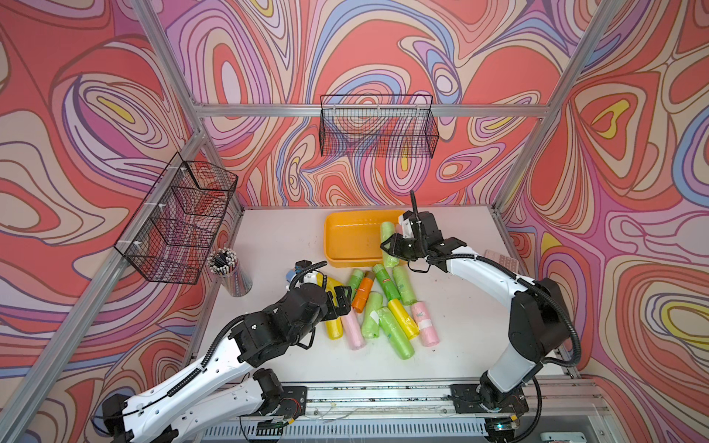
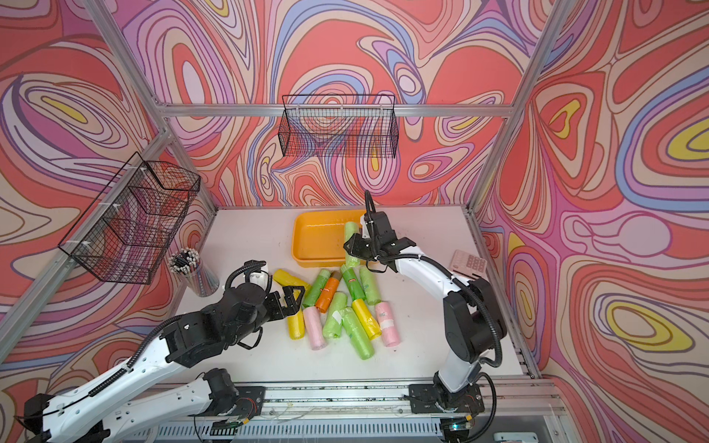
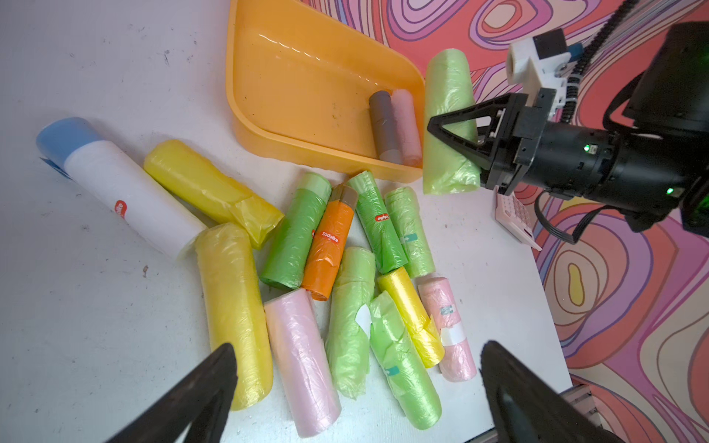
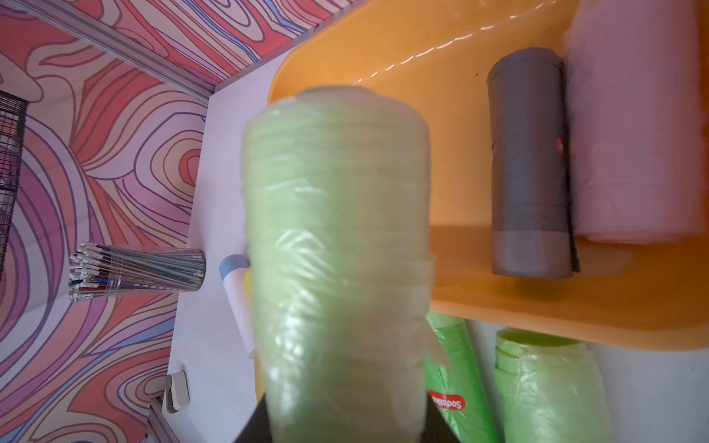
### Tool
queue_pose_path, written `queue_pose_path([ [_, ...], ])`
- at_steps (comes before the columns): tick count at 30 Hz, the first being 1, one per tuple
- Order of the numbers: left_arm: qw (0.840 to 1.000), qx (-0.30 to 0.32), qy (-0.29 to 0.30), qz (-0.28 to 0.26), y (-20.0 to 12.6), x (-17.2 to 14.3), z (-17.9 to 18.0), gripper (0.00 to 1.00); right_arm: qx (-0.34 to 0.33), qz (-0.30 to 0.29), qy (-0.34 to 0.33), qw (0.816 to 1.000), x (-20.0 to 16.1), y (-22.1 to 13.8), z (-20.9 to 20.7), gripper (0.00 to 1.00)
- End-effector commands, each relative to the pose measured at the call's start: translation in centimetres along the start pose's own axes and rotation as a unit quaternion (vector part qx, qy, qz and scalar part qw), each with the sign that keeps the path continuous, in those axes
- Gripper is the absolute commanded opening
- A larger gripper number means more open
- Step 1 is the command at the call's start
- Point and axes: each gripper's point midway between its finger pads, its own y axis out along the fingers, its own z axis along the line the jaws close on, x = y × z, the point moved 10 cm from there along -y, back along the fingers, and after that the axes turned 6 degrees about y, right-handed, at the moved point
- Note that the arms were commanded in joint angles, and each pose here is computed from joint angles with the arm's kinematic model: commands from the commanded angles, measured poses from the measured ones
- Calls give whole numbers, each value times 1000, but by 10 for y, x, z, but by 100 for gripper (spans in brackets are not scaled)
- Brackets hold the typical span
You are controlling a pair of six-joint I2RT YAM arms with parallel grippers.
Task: Put the roll of trash bags into the storage box
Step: Place the roll of trash bags in the storage box.
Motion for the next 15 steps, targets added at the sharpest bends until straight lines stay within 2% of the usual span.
queue_pose_path([
  [1,1000,14,10,-14,-6,5,1,100,3,-15,-20,1000,10,15,6,10],
  [15,999,37,27,-14,-5,6,2,100,-29,3,-24,999,25,77,-5,5],
])
